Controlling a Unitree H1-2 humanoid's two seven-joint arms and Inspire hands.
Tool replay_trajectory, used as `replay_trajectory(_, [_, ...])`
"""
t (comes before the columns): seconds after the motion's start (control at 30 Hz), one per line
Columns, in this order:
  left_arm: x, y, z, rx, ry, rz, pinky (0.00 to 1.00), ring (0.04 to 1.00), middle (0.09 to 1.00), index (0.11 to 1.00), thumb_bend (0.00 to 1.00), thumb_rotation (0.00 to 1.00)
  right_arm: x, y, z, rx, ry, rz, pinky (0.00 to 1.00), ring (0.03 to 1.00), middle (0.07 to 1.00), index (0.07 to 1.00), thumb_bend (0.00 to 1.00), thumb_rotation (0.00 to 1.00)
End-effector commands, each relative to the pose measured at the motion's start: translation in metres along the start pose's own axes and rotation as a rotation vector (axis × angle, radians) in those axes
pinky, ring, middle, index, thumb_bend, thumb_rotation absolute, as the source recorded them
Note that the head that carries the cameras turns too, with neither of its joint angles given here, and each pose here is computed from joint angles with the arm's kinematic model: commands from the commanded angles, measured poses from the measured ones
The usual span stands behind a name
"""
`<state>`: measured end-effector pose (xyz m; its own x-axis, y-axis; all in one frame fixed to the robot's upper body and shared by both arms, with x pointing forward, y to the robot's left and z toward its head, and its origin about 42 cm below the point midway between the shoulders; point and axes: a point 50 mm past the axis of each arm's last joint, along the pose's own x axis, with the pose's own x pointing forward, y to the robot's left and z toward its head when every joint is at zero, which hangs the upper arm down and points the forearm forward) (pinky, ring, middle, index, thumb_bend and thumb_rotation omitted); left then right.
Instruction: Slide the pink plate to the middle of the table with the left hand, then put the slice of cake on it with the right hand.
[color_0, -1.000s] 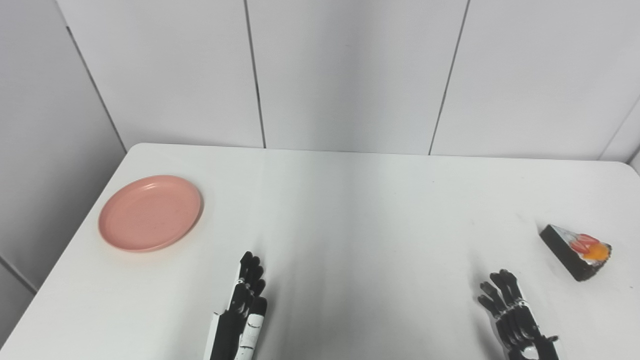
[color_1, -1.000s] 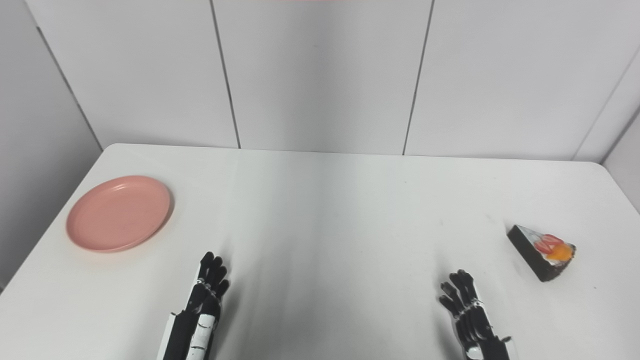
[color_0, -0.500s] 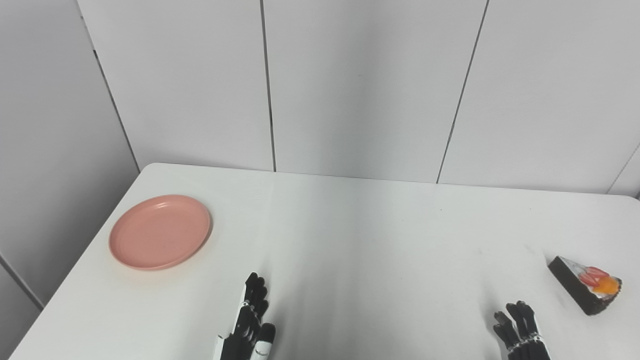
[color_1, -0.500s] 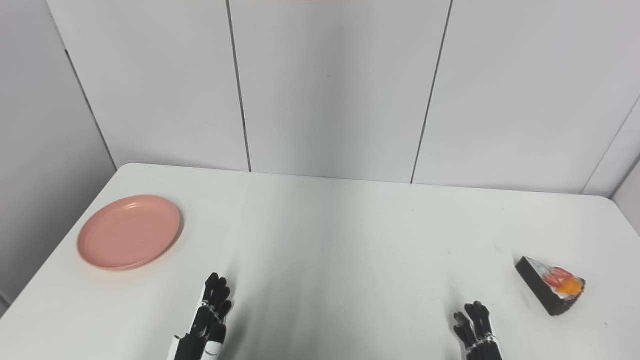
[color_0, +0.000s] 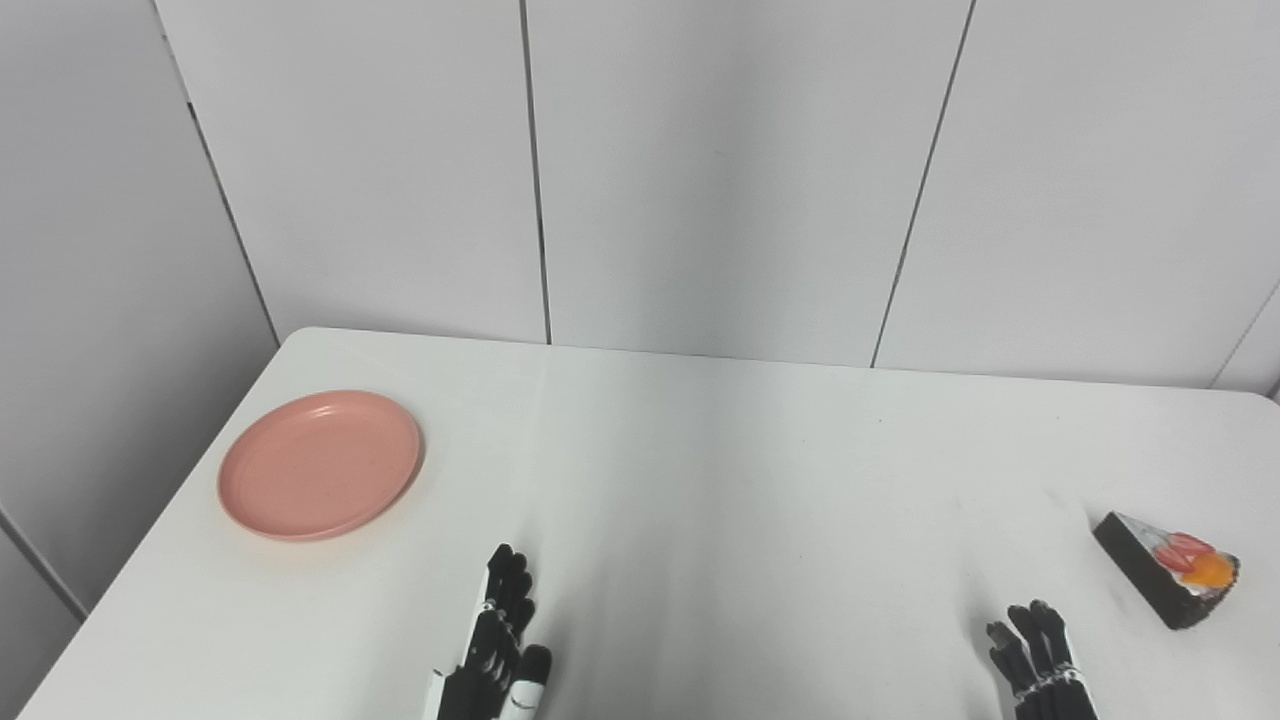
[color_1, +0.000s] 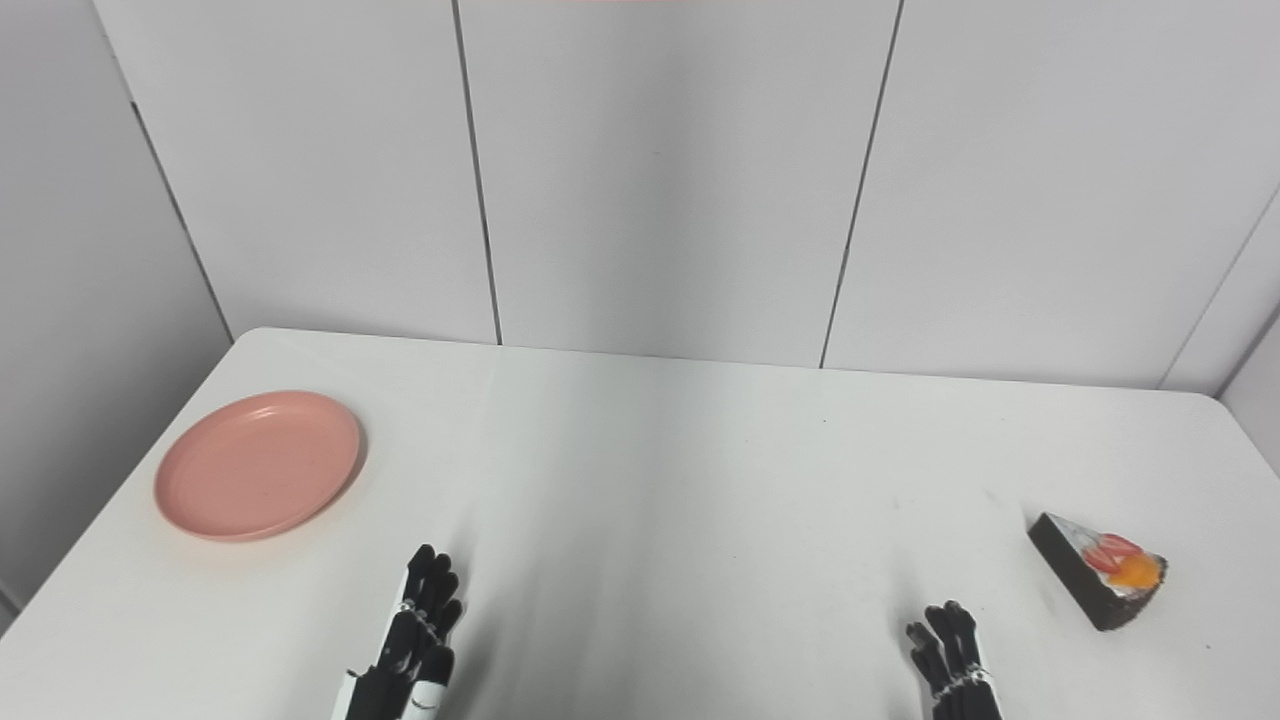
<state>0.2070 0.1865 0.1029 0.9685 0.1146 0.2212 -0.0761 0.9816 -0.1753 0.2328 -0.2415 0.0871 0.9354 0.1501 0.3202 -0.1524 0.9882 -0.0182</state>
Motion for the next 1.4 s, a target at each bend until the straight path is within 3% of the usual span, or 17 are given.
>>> replay_trajectory(0.0, [-0.002, 0.003, 0.005, -0.019, 0.005, 0.045, 0.93, 0.902, 0.905, 0.951, 0.80, 0.80, -0.007, -0.005, -0.019, -0.008, 0.099, -0.024, 0.95, 0.933, 0.965, 0.975, 0.88, 1.00])
replay_trajectory(0.3, [0.055, 0.000, 0.053, -0.086, -0.260, -0.018, 0.73, 0.769, 0.788, 0.777, 0.87, 0.77, -0.008, -0.001, -0.016, -0.014, 0.102, -0.023, 0.93, 0.928, 0.959, 0.970, 0.89, 1.00])
replay_trajectory(0.5, [0.087, 0.013, 0.071, -0.055, -0.377, 0.002, 0.76, 0.769, 0.782, 0.764, 0.84, 0.83, -0.009, 0.003, -0.014, -0.012, 0.101, -0.018, 0.94, 0.930, 0.960, 0.974, 0.89, 1.00])
replay_trajectory(0.63, [0.104, 0.024, 0.078, -0.045, -0.412, 0.009, 0.78, 0.783, 0.793, 0.765, 0.81, 0.84, -0.009, 0.003, -0.013, -0.010, 0.098, -0.017, 0.93, 0.928, 0.957, 0.971, 0.89, 1.00])
replay_trajectory(0.8, [0.130, 0.051, 0.092, 0.061, -0.484, 0.033, 0.78, 0.773, 0.788, 0.748, 0.79, 0.84, -0.009, 0.003, -0.014, -0.008, 0.097, -0.012, 0.91, 0.925, 0.954, 0.969, 0.88, 1.00])
replay_trajectory(0.93, [0.151, 0.072, 0.102, 0.132, -0.522, 0.056, 0.76, 0.777, 0.777, 0.746, 0.83, 0.83, -0.009, 0.003, -0.014, -0.009, 0.100, -0.012, 0.91, 0.927, 0.953, 0.968, 0.89, 1.00])
replay_trajectory(1.13, [0.181, 0.109, 0.118, 0.178, -0.542, 0.074, 0.78, 0.788, 0.792, 0.747, 0.88, 0.82, -0.008, 0.006, -0.015, -0.009, 0.107, -0.015, 0.91, 0.931, 0.957, 0.975, 0.90, 1.00])
replay_trajectory(1.37, [0.210, 0.151, 0.133, 0.222, -0.546, 0.111, 0.77, 0.792, 0.802, 0.778, 0.86, 0.82, -0.006, 0.008, -0.017, -0.002, 0.108, -0.018, 0.91, 0.929, 0.954, 0.972, 0.90, 1.00])
